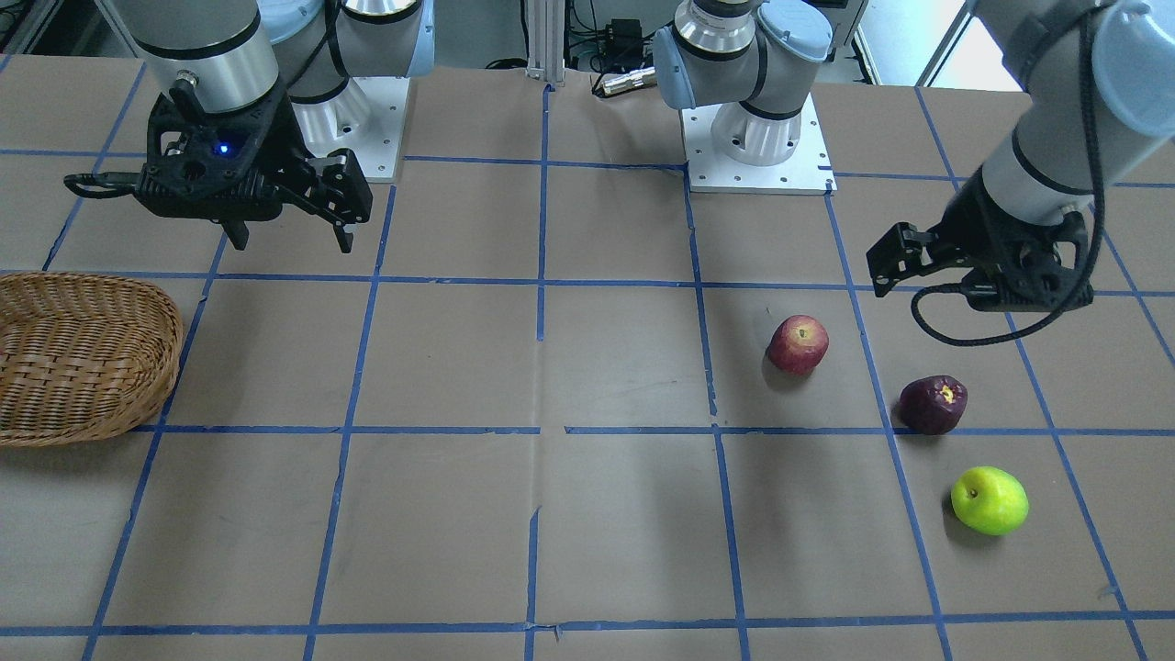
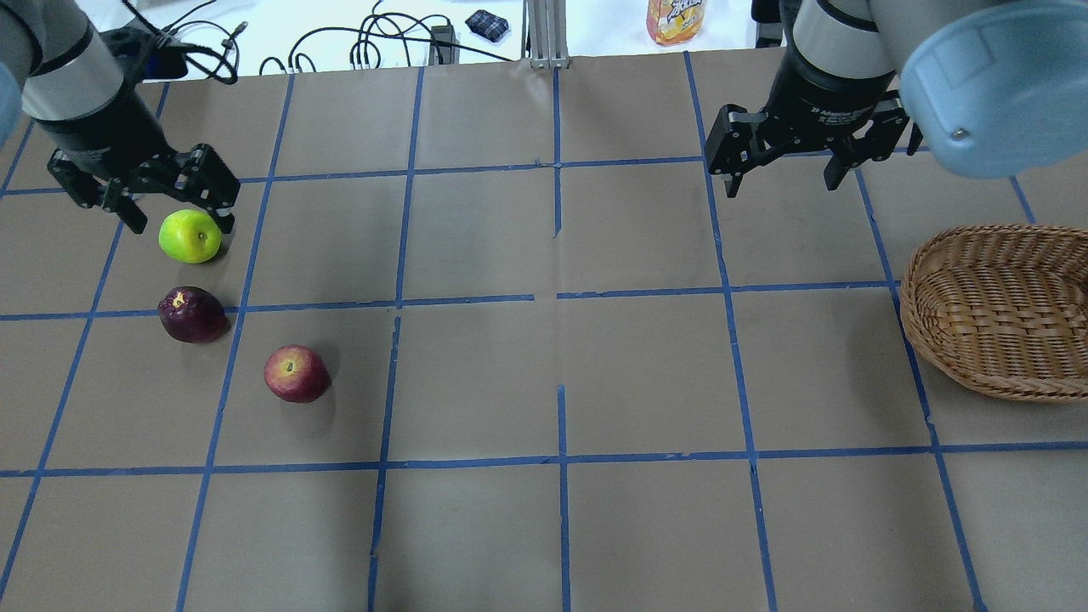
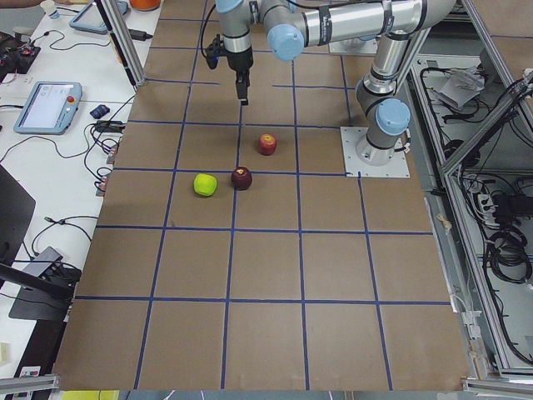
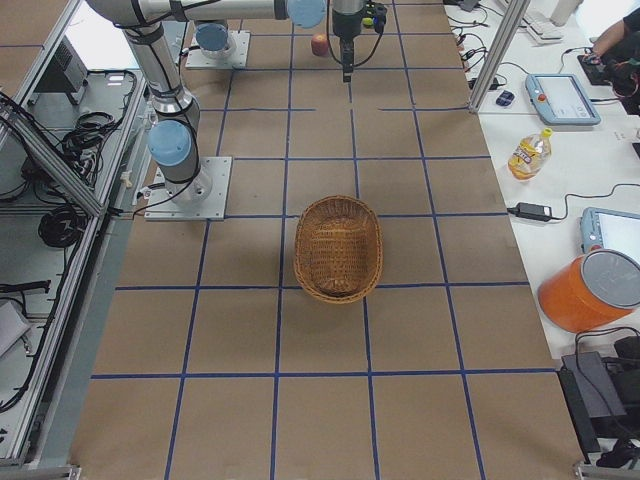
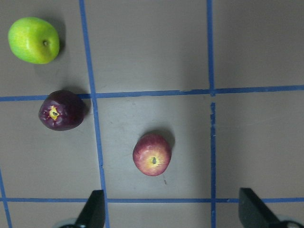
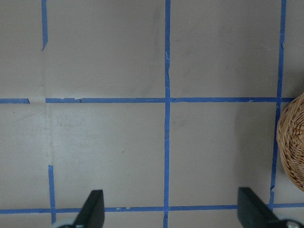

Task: Put all apples into basket
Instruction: 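Move the left gripper down over the red apple, then close the left gripper around the red apple and lift it, then carry the red apple to the table center and release it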

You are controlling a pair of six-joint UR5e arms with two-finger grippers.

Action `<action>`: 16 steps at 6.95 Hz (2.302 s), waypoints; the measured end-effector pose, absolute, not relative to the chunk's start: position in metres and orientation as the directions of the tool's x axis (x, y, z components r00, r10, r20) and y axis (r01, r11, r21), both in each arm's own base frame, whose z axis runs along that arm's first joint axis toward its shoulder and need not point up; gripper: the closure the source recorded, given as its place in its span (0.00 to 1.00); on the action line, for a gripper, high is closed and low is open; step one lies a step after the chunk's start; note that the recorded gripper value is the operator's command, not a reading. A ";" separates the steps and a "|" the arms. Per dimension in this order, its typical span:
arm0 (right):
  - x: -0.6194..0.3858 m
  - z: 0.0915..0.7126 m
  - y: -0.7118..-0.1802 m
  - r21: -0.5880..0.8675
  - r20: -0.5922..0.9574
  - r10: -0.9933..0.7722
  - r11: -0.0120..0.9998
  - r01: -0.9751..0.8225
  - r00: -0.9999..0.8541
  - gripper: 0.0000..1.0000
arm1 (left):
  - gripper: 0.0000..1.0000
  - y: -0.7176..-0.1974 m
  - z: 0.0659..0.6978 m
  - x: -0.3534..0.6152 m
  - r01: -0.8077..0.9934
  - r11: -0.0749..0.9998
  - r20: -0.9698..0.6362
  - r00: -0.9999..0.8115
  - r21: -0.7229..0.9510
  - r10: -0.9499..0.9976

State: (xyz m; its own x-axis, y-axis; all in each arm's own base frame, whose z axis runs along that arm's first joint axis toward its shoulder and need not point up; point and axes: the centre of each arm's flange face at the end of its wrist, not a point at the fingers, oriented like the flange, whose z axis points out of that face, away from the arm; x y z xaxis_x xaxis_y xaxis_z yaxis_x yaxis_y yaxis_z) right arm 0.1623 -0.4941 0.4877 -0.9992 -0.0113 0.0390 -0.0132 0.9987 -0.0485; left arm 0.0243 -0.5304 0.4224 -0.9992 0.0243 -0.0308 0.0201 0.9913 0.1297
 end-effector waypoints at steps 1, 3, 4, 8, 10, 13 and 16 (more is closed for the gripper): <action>0.162 0.487 -0.494 -0.048 0.039 -0.012 0.999 -0.014 -0.999 0.00 | 0.00 -0.533 0.378 0.046 0.056 0.985 0.021 -0.998 0.162 0.053; 0.162 0.487 -0.494 -0.048 0.040 -0.012 0.999 -0.014 -0.999 0.00 | 0.00 -0.526 0.286 0.035 0.124 0.978 0.065 -0.991 0.167 0.114; 0.162 0.486 -0.494 -0.047 0.040 -0.012 0.999 -0.014 -0.999 0.00 | 0.00 -0.520 0.262 0.026 0.143 0.979 0.061 -0.989 0.148 0.135; 0.162 0.486 -0.494 -0.046 0.041 -0.012 0.999 -0.014 -0.999 0.00 | 0.00 -0.487 0.202 0.000 0.178 0.972 0.093 -0.982 0.153 0.165; 0.162 0.485 -0.494 -0.045 0.040 -0.012 0.999 -0.014 -0.999 0.00 | 0.99 -0.481 0.189 0.001 0.172 0.969 0.071 -0.984 0.180 0.161; 0.162 0.486 -0.494 -0.046 0.039 -0.012 0.999 -0.013 -0.999 0.00 | 1.00 -0.487 0.196 -0.004 0.134 0.976 0.039 -0.991 0.173 0.130; 0.162 0.485 -0.494 -0.044 0.041 -0.014 0.999 -0.016 -0.999 0.00 | 1.00 -0.542 0.260 -0.126 0.150 0.987 0.057 -0.988 0.054 0.147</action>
State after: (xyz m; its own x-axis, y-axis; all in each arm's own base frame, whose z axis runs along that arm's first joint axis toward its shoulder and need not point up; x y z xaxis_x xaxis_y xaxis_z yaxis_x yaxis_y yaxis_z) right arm 0.1622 -0.4937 0.4853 -0.9991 -0.0138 0.0407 -0.0156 0.9989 -0.0440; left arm -0.1261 -0.5423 0.2597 -0.9875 0.1466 0.0571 0.1497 0.9873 0.0540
